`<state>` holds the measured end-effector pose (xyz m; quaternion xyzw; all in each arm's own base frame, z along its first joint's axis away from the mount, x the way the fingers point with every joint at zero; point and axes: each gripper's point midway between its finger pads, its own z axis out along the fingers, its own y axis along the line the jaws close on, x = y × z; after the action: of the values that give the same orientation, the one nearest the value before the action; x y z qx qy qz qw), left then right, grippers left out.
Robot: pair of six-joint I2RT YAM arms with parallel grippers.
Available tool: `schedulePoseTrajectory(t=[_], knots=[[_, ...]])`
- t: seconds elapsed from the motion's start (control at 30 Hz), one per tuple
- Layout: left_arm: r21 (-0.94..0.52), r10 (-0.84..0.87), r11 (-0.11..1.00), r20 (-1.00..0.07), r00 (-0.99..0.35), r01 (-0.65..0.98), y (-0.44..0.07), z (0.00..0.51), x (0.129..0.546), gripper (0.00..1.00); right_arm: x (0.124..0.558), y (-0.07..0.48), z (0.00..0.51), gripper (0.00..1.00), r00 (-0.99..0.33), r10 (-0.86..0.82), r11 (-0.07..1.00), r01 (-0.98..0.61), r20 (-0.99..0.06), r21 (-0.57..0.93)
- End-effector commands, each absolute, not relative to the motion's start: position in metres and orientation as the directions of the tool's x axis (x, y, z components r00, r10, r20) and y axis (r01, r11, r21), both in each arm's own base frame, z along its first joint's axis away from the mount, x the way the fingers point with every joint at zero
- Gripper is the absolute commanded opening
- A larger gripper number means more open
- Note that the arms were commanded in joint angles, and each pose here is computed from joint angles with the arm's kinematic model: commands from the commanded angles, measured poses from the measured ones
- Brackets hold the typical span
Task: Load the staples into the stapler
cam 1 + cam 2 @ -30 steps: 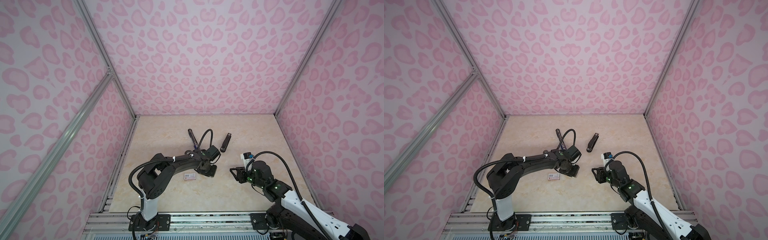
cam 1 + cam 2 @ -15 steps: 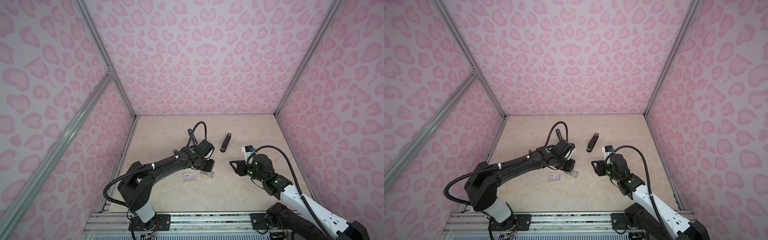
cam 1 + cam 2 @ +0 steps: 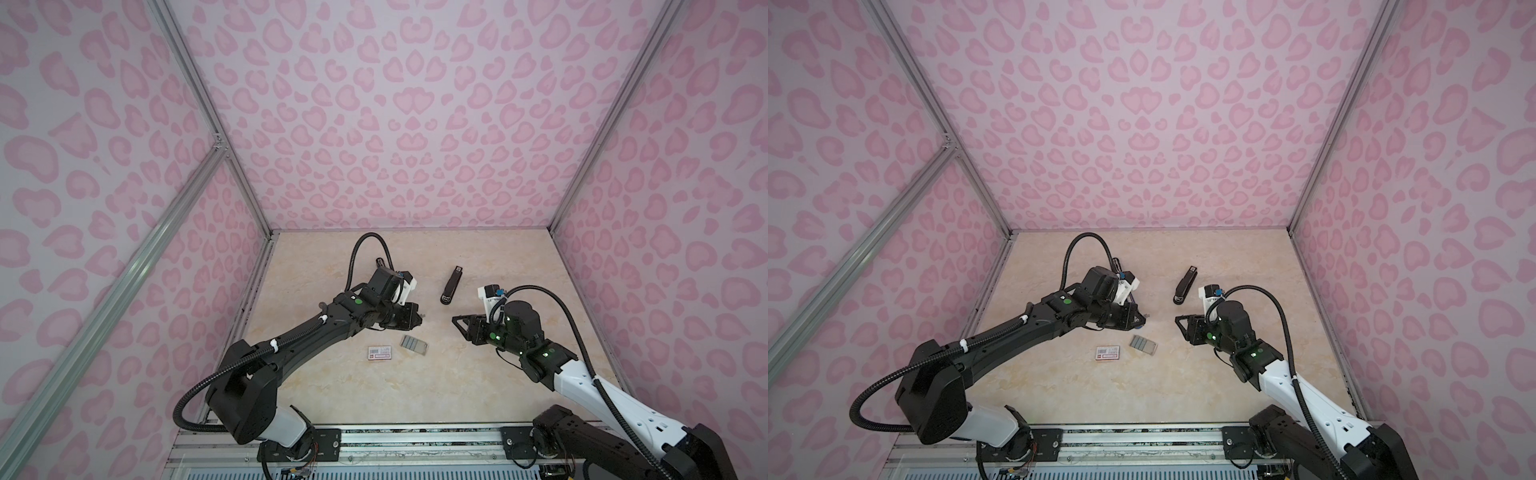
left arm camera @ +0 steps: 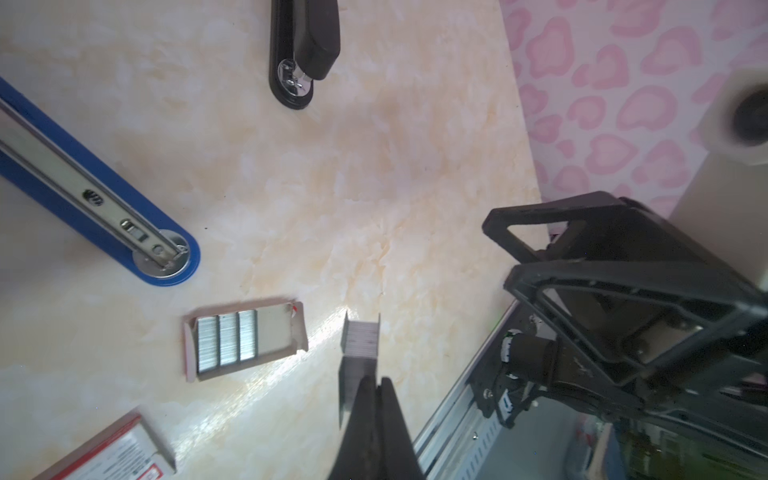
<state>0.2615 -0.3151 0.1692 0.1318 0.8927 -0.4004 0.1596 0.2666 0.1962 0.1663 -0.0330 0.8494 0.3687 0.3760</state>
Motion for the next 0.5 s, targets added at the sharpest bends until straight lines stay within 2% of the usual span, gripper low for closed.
schedulePoseTrajectory(t=[0.0, 0.2, 0.47], knots=[[-0.792, 0.054, 0.456, -0.43, -0.901, 0.405, -0.336, 0.214, 0.263, 0.03, 0.267, 0.201, 0.176, 0.48, -0.722, 0.244, 0.688, -0.341, -0.647, 0.64], [-0.866, -0.037, 0.255, -0.454, -0.89, 0.431, -0.336, 0.251, 0.266, 0.03, 0.268, 0.207, 0.193, 0.48, -0.731, 0.306, 0.614, -0.339, -0.61, 0.713], [-0.884, -0.088, 0.082, -0.466, -0.881, 0.459, -0.333, 0.283, 0.263, 0.03, 0.272, 0.213, 0.217, 0.49, -0.735, 0.36, 0.547, -0.332, -0.574, 0.768]])
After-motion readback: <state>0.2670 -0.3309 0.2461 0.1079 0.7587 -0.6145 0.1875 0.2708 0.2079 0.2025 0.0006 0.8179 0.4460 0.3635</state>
